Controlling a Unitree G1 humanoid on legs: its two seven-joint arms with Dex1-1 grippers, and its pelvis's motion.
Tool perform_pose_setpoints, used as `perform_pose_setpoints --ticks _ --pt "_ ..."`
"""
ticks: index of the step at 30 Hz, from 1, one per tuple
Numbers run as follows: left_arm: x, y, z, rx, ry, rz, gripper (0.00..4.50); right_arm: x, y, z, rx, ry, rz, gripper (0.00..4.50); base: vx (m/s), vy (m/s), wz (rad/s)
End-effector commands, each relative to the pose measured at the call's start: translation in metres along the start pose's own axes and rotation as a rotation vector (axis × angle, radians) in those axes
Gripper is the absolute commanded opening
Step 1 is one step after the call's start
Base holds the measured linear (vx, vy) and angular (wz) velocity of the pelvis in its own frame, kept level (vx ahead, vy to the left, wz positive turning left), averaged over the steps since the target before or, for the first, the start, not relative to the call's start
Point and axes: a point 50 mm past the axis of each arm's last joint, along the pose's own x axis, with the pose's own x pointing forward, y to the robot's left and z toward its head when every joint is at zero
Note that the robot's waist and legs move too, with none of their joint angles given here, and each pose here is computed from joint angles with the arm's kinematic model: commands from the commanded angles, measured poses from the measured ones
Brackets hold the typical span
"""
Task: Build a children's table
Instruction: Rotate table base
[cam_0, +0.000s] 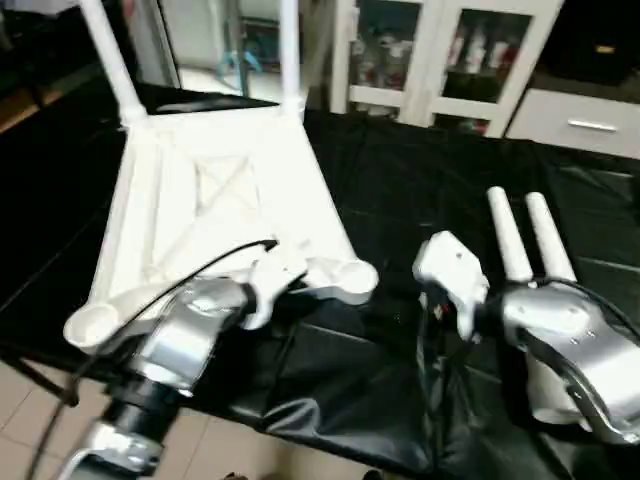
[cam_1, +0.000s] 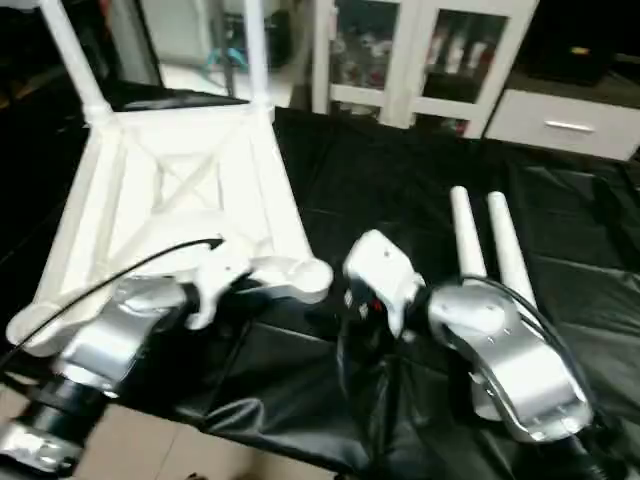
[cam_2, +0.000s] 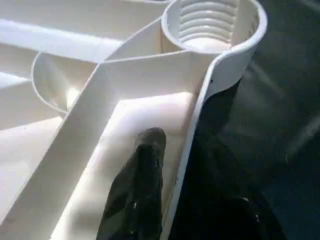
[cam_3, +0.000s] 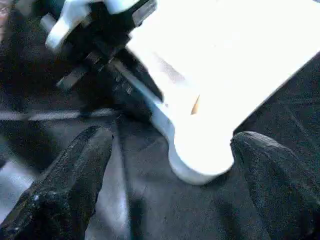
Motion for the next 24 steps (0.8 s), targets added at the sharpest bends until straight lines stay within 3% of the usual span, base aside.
perform_pose_setpoints --ticks 1,4,5,10,17,20,21,22,24 --pt "0.002 0.001 0.004 -0.014 -0.018 0.025 0.75 -0.002 -0.006 0.000 0.003 0.012 -0.043 4.18 0.000 0.000 0.00" --pt "0.005 0.003 0.006 0.029 -0.012 0.049 0.75 0.000 -0.006 -0.001 0.012 0.013 -0.070 4.18 0.000 0.000 0.00" --pt "0.005 0.006 0.006 0.030 -0.011 0.070 1.31 0.001 -0.006 -0.001 0.020 0.012 -0.083 4.18 0.000 0.000 0.00" --pt "-0.005 0.013 0.011 -0.038 -0.045 0.078 1.54 0.002 -0.006 -0.001 0.072 0.001 -0.145 4.18 0.000 0.000 0.00" --pt "-0.025 0.019 0.031 -0.029 -0.198 0.154 2.27 0.002 -0.001 0.001 0.121 -0.026 -0.188 4.18 0.000 0.000 0.00" --pt "-0.038 0.019 0.043 -0.018 -0.295 0.188 2.27 0.001 -0.001 0.004 0.134 -0.046 -0.231 4.18 0.000 0.000 0.00" --pt "-0.043 0.020 0.048 -0.007 -0.339 0.223 2.27 0.000 -0.001 0.006 0.132 -0.063 -0.265 4.18 0.000 0.000 0.00" --pt "-0.052 0.023 0.049 -0.066 -0.372 0.339 2.27 -0.002 -0.006 0.008 0.170 -0.088 -0.384 4.18 0.000 0.000 0.00" --pt "-0.057 0.025 0.048 -0.102 -0.404 0.422 2.27 -0.004 -0.008 0.009 0.206 -0.109 -0.458 4.18 0.000 0.000 0.00"
